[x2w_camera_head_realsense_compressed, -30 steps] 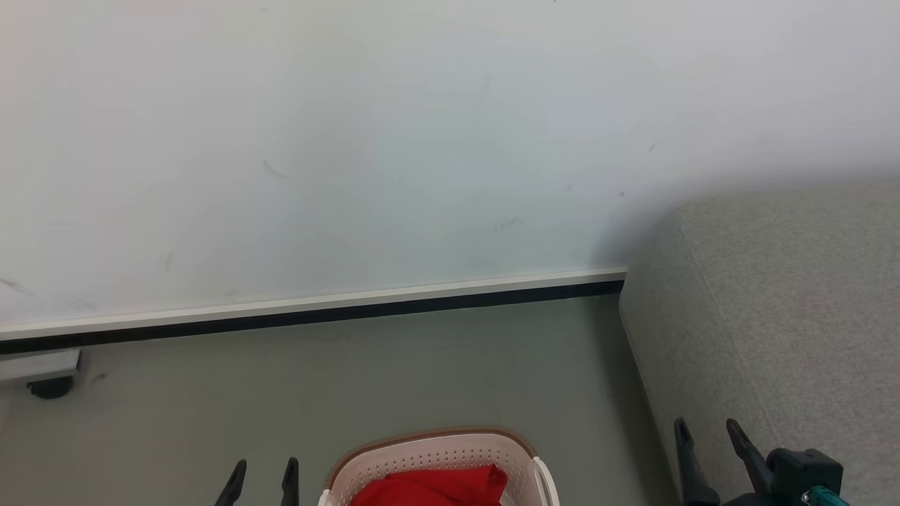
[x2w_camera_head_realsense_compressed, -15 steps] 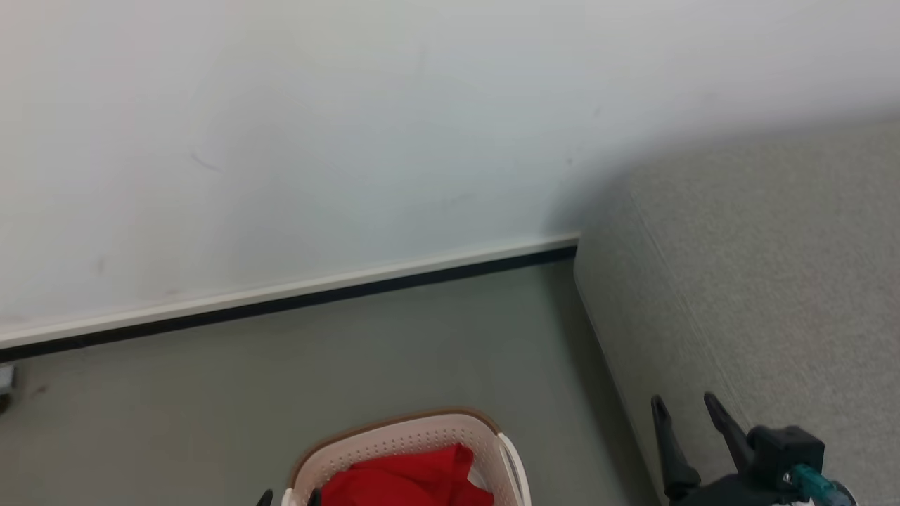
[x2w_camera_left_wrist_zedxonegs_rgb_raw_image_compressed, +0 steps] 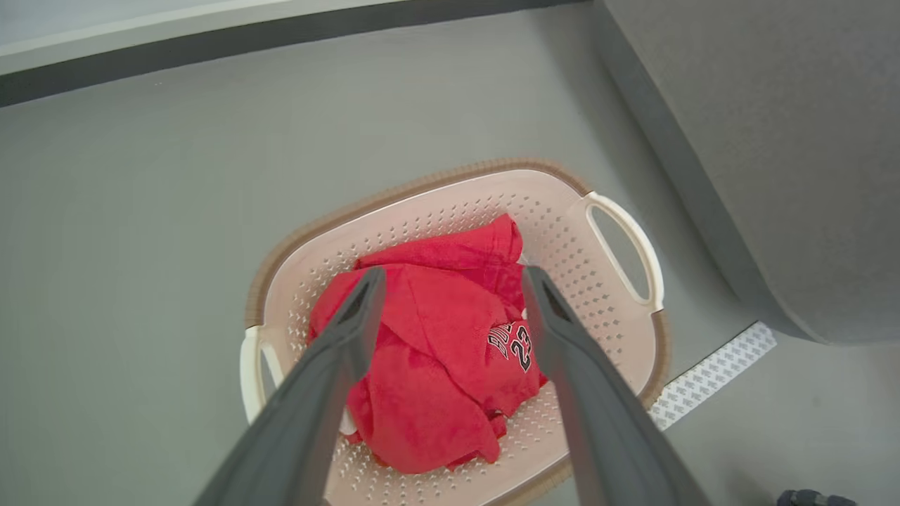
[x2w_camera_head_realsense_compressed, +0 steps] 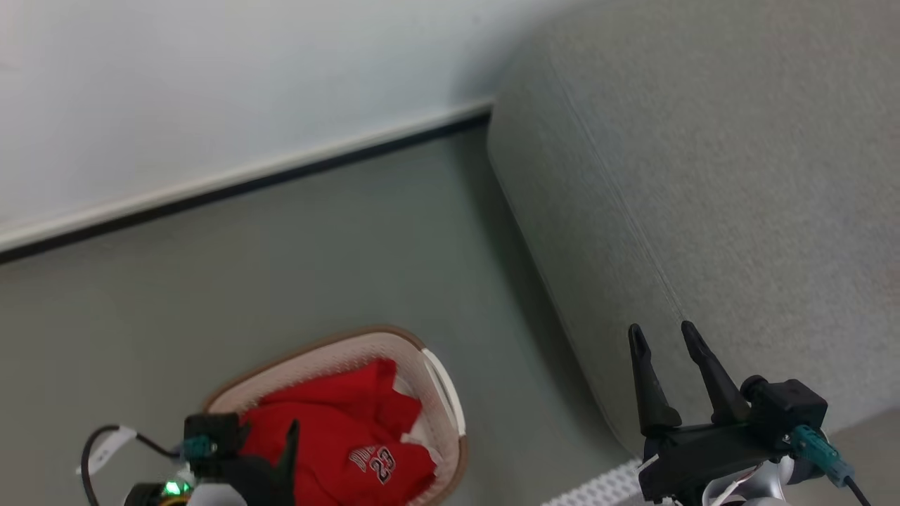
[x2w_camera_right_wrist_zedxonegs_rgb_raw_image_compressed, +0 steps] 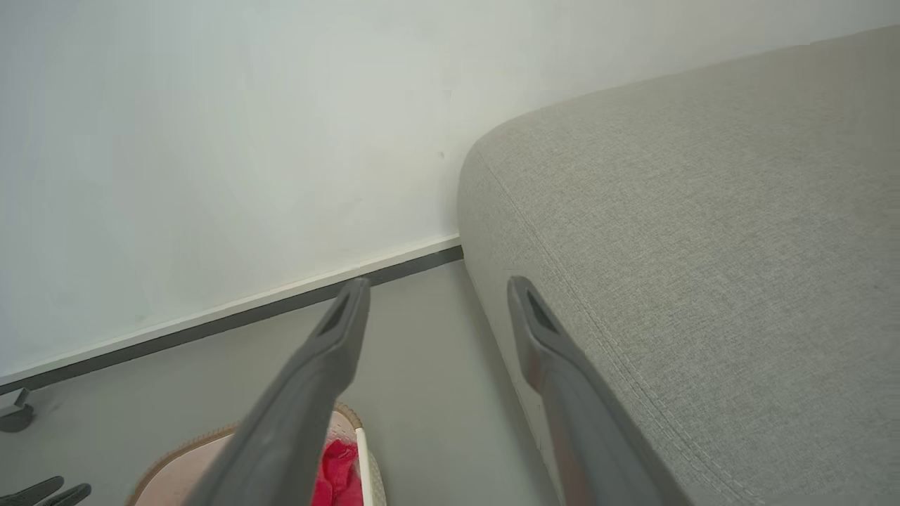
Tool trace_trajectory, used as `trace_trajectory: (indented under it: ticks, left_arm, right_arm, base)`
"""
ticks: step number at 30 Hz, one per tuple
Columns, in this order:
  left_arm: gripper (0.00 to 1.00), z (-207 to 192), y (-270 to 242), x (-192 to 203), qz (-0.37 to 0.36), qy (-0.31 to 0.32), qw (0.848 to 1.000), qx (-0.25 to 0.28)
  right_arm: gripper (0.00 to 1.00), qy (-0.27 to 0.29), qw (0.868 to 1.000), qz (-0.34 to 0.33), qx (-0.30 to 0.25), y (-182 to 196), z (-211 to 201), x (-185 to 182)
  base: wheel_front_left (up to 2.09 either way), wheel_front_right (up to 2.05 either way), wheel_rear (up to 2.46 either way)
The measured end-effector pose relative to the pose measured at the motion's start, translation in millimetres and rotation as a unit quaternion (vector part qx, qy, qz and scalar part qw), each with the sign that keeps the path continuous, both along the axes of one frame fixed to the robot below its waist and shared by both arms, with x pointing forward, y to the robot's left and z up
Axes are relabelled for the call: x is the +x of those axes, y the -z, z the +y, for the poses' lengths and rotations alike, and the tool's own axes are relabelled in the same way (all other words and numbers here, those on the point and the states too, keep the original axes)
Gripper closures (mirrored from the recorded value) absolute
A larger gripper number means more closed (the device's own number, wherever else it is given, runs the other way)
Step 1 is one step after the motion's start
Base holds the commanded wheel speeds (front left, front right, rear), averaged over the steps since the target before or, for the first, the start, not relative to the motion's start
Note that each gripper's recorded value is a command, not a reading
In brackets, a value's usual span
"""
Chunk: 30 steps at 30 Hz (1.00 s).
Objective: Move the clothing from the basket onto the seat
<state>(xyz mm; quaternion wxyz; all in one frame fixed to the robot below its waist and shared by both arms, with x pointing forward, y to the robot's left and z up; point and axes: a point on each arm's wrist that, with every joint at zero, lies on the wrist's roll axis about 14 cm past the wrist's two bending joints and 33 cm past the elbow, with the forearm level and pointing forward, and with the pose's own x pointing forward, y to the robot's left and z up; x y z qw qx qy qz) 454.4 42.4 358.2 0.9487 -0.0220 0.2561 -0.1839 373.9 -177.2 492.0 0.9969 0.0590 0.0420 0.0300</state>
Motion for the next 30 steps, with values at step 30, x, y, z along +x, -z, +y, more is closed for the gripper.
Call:
trace_trajectory:
  ticks: [30]
  left_arm:
    - [0.0, -21, 219, 19, 0.244, 0.014, 0.964, 0.102]
  right_arm:
    - [0.0, 0.068, 0.982, 0.17, 0.038, 146, -28, 1]
  base:
    - [0.0, 0.0, 0.0]
